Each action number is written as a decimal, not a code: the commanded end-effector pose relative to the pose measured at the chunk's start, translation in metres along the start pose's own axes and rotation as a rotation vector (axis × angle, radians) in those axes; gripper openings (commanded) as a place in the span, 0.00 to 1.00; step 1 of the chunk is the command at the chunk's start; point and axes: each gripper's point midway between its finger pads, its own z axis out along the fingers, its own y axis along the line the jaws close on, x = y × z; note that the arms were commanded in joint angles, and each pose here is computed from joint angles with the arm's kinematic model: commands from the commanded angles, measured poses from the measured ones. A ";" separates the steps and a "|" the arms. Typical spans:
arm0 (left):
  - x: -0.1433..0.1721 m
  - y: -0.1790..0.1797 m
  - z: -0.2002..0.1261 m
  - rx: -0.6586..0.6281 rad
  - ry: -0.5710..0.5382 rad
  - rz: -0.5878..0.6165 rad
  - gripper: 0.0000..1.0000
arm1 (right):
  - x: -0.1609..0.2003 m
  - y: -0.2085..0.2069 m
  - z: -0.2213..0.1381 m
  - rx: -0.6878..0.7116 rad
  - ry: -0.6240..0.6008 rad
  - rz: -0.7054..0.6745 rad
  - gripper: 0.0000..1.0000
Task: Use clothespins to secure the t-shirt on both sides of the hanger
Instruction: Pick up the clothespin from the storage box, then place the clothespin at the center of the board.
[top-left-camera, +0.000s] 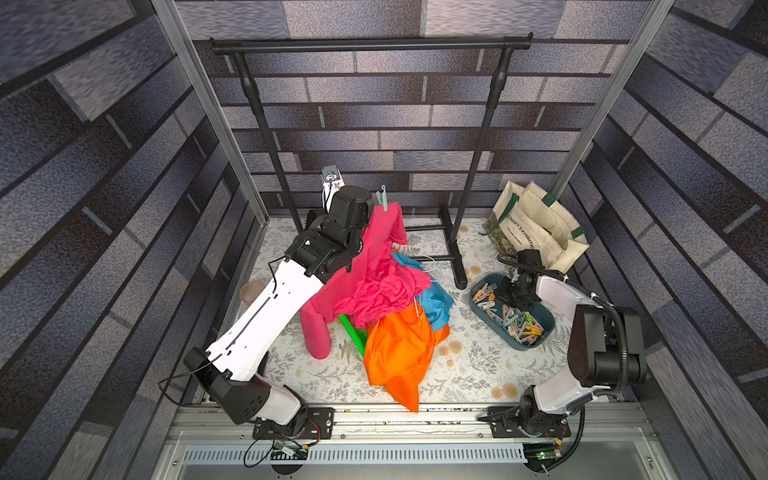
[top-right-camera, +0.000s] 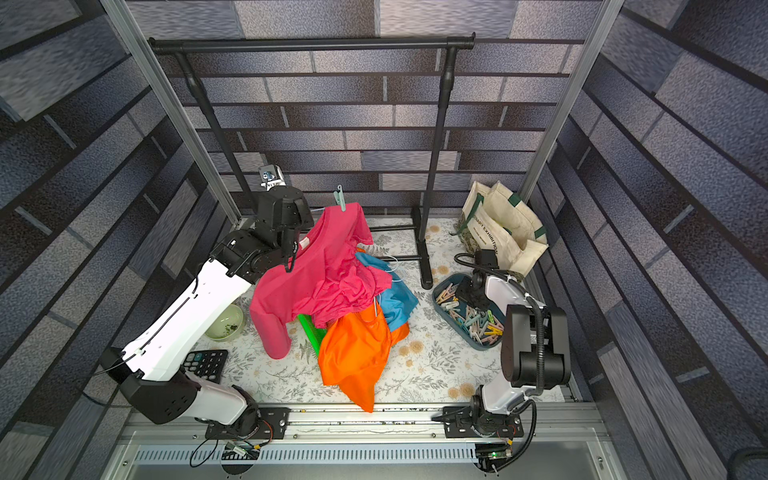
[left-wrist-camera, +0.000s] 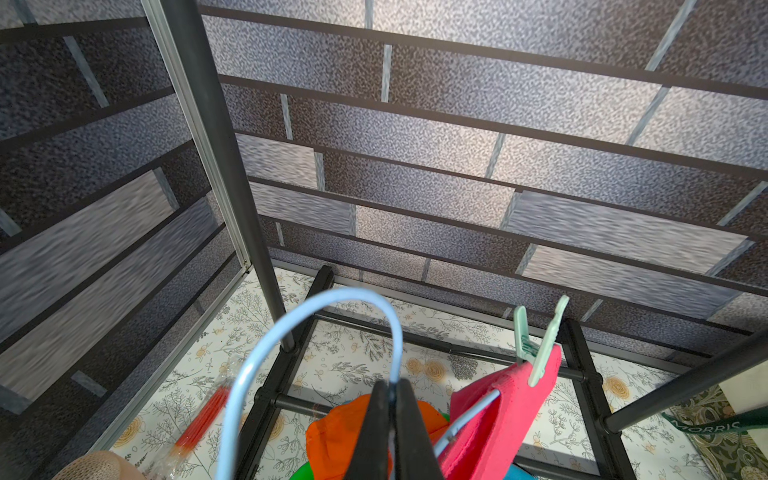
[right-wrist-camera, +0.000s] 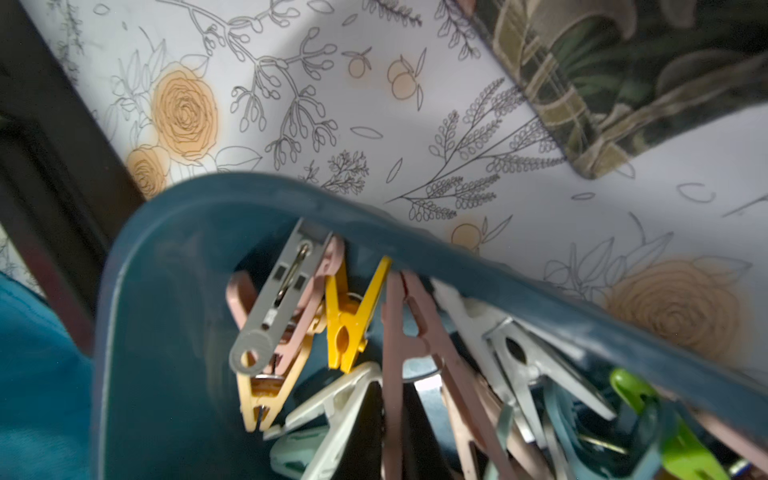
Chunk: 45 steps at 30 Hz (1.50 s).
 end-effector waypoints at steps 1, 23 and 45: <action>-0.009 0.005 -0.011 0.011 -0.027 -0.034 0.00 | 0.005 0.003 -0.019 -0.030 -0.015 -0.003 0.07; -0.016 0.024 -0.017 -0.015 -0.055 -0.062 0.00 | 0.188 0.025 -0.080 -0.172 0.224 -0.240 0.00; -0.008 0.021 -0.007 -0.029 -0.035 -0.059 0.00 | 0.187 -0.017 -0.054 0.111 0.164 -0.324 0.36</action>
